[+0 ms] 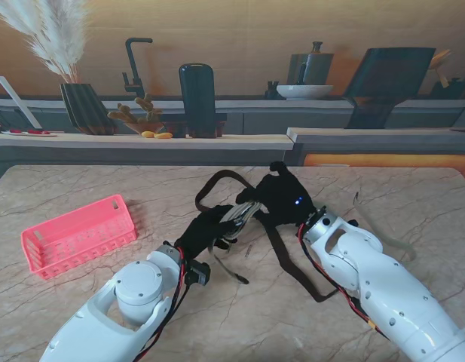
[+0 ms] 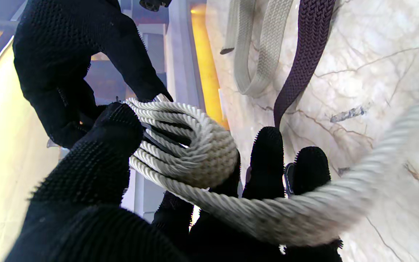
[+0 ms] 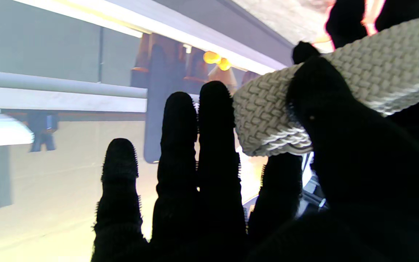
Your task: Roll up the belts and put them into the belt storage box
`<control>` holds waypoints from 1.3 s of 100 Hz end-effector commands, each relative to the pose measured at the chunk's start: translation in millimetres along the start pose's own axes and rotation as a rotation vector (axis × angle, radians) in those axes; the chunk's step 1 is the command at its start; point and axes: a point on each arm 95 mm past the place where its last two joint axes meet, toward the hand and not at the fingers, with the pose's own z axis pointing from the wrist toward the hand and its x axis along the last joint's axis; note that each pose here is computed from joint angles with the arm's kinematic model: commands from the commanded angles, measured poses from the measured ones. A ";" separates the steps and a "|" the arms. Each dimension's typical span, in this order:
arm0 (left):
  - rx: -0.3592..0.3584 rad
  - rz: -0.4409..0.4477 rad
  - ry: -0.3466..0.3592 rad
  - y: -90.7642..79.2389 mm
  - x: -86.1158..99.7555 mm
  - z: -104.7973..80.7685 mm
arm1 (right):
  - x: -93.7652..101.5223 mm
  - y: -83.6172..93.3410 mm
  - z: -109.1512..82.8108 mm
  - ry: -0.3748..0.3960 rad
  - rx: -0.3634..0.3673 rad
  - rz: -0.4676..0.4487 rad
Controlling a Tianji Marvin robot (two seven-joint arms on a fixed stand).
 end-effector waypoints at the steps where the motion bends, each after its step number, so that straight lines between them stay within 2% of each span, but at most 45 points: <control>1: 0.003 -0.005 0.009 1.9 0.0 -1.7 | 1.9 6.4 0.9 -0.024 -0.038 0.001; 18: 0.009 0.004 0.018 1.5 -1.2 -0.5 | -1.5 17.5 -1.2 -0.079 -0.102 -0.022; 56: 0.047 -0.009 0.071 6.8 -4.1 3.5 | -2.6 36.0 -2.7 -0.149 -0.211 -0.025; 77: 0.077 -0.021 0.139 17.7 -5.3 5.6 | 4.8 28.1 4.4 -0.186 -0.226 0.045; 91: 0.049 -0.019 0.140 18.0 -8.4 4.9 | 7.1 25.0 7.8 -0.195 -0.232 0.048; 118: 0.052 -0.019 0.167 21.6 -12.1 6.6 | 14.0 16.2 10.9 -0.242 -0.236 0.098; 130: 0.102 -0.020 0.184 23.6 -11.5 9.7 | 19.9 8.2 11.9 -0.249 -0.220 0.139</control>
